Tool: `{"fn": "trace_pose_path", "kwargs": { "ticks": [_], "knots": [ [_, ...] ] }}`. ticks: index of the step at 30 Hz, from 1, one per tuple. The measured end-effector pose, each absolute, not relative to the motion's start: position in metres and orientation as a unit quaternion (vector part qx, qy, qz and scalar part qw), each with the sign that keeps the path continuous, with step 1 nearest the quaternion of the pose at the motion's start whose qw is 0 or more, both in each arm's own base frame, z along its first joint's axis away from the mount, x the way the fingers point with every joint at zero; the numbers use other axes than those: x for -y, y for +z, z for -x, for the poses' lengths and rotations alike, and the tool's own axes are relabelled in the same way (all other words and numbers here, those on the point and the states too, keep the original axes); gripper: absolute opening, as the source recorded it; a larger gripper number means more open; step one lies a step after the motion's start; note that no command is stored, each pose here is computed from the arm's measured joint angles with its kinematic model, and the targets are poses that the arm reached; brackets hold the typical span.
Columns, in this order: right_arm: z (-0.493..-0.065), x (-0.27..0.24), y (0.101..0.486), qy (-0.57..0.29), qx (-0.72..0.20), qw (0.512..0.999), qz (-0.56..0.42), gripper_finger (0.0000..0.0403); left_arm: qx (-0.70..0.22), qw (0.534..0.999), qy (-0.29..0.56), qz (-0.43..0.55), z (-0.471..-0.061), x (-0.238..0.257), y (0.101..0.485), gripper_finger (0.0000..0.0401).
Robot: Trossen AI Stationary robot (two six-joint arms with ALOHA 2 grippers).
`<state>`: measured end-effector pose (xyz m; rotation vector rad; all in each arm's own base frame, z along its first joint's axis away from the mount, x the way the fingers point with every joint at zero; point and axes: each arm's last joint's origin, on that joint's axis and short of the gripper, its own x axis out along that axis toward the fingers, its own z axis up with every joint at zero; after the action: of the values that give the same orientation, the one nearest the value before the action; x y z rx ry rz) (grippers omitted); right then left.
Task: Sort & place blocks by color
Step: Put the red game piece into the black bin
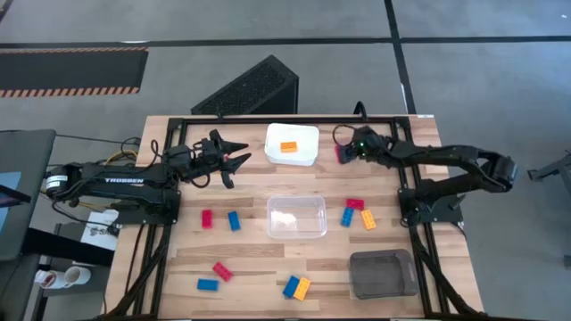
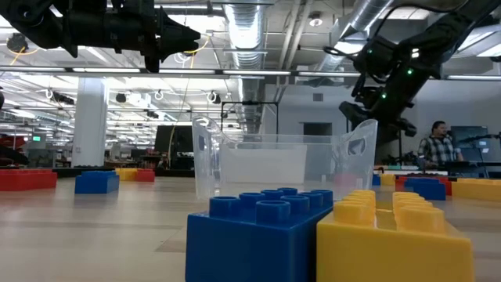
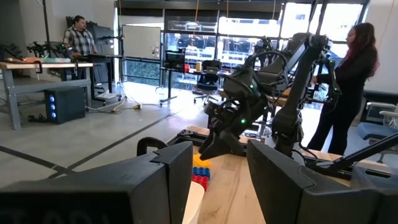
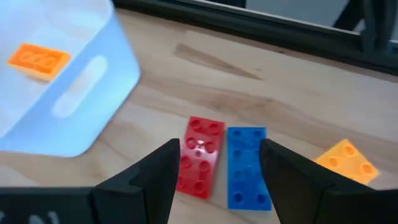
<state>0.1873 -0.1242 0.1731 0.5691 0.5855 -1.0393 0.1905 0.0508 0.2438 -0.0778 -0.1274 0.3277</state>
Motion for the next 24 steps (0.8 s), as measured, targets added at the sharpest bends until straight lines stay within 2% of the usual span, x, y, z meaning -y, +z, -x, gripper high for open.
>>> {"fn": "trace_pose_path", "kwargs": {
  "ticks": [16,24],
  "knots": [
    [-0.225,0.121,0.136,-0.453,-0.325,0.784,-0.273,0.0244,0.064,0.985,0.154,0.039,-0.191,-0.05,0.244,0.0141],
    [-0.24,0.135,0.129,-0.474,-0.356,0.757,-0.275,0.0244,0.061,0.986,0.15,0.04,-0.191,-0.05,0.244,0.0141]
  ]
}}
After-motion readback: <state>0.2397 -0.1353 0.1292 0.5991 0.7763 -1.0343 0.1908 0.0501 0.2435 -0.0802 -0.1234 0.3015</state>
